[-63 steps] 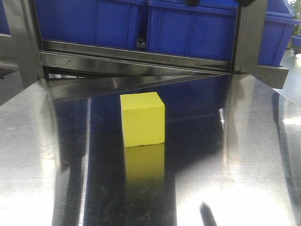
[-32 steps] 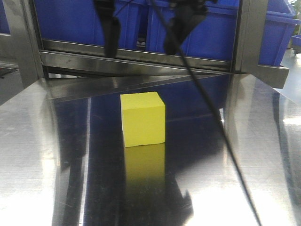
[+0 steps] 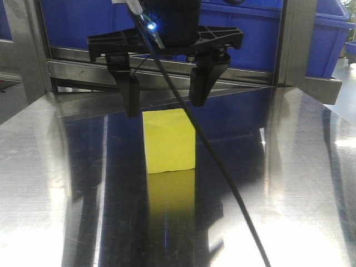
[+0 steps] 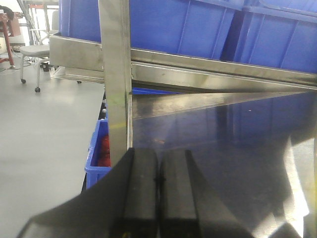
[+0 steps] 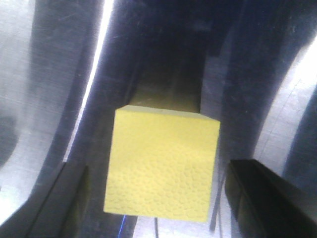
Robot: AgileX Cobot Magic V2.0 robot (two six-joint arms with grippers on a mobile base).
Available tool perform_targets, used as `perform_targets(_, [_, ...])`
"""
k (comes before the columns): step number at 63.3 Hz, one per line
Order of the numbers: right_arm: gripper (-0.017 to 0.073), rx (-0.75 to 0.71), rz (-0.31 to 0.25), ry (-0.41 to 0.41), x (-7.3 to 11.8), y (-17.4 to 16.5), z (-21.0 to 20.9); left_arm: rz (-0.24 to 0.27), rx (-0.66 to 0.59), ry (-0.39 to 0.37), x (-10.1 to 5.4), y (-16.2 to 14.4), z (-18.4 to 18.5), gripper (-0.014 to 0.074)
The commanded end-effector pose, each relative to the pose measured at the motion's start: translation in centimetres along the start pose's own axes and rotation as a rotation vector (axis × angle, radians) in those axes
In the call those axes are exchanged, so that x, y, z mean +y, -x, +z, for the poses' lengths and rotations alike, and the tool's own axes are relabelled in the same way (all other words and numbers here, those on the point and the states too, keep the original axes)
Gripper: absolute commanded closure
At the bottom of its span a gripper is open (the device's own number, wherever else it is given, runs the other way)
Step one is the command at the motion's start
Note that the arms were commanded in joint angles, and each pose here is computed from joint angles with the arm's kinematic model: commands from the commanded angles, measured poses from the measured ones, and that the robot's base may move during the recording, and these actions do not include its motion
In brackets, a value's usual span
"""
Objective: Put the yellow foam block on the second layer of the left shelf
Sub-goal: 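Lower the open right gripper over the yellow foam block, then close the right gripper on the yellow foam block and lift it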
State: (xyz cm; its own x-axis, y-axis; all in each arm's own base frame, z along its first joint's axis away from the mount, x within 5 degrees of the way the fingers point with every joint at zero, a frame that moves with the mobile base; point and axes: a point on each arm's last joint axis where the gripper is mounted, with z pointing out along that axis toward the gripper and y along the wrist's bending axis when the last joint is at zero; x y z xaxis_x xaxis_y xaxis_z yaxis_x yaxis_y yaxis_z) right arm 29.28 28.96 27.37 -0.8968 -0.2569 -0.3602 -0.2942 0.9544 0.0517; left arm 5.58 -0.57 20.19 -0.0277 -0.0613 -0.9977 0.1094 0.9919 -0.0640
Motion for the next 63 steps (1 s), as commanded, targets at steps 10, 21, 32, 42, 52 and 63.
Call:
perform_targets(10, [-0.0065,-0.090,0.010,0.012,-0.5,1.4,-1.2,-0.014,-0.072,-0.019,-0.1,-0.1,0.0,0.0457])
perform_targets(21, [-0.0065,-0.093,0.006,0.018,-0.2,1.6,0.0,-0.014,-0.072,-0.019,-0.1,-0.1,0.0,0.0457])
perform_targets(32, [-0.0065,-0.081,0.015,0.036,0.1,1.6,0.9,-0.014,-0.072,-0.019,-0.1,-0.1,0.0,0.0457])
perform_targets(42, [-0.0059,-0.060,0.011,0.024,0.2,1.5,1.7,-0.014,-0.072,-0.019,-0.1,-0.1,0.0,0.0457])
perform_targets(52, [0.0070,-0.026,0.008,0.005,0.1,1.2,2.4,-0.014,-0.072,-0.019,-0.1,-0.1,0.0,0.0457])
perform_targets(63, [0.0229,-0.034,0.034,0.008,-0.7,1.6,1.9,-0.014,-0.072,-0.019,-0.1,-0.1,0.0,0.0457])
